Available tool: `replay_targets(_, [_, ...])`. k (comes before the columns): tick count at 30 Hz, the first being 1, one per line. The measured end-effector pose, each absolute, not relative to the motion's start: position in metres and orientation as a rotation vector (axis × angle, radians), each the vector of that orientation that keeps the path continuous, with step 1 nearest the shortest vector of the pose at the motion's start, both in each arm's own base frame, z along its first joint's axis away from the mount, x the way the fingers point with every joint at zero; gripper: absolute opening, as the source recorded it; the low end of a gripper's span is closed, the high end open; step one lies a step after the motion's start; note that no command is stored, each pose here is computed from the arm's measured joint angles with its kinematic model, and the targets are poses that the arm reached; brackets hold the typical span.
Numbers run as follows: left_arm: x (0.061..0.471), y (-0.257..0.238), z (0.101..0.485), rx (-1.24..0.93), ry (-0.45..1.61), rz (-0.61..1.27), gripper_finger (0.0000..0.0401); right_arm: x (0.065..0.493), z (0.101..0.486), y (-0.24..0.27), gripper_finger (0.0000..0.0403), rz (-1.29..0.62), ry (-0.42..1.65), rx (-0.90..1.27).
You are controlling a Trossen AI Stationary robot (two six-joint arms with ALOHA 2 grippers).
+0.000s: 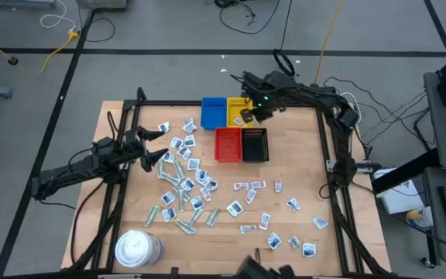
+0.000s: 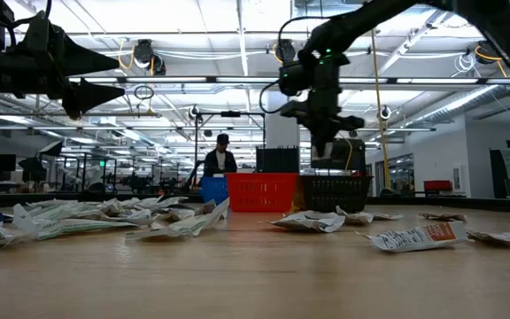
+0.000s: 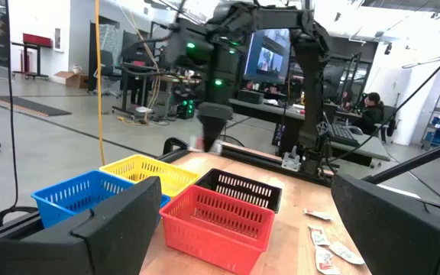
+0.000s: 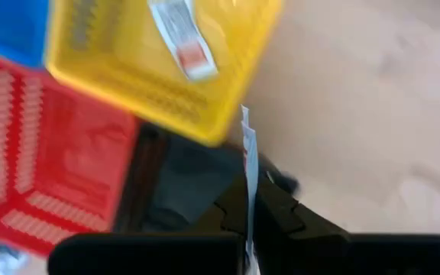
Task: Pick & Place First Aid Supplies
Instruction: Put the ointment pack into the yellow bin
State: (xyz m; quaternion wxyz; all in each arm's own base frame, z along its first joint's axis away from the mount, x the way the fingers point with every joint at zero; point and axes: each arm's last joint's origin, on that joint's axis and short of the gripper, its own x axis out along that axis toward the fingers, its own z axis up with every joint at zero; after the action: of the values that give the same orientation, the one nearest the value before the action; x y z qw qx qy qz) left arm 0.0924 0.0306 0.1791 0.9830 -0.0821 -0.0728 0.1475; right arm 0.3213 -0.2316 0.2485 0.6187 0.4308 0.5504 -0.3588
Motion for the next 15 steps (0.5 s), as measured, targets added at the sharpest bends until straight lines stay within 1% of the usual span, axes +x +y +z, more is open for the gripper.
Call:
replay_targets(7, [0.092, 0.031, 0.179, -0.165, -0.147, 0.297, 0.039, 0.352, 0.252, -0.261, 0.0, -0.818, 1.134, 0.966])
replay_targets(10, [0.092, 0.031, 0.179, -0.165, -0.147, 0.297, 0.039, 0.362, 0.238, -0.268, 0.0, -0.812, 1.097, 0.957])
replay_targets(15, [0.092, 0.031, 0.179, -0.165, -0.147, 0.297, 0.039, 0.376, 0.216, -0.268, 0.0, -0.813, 1.116, 0.914])
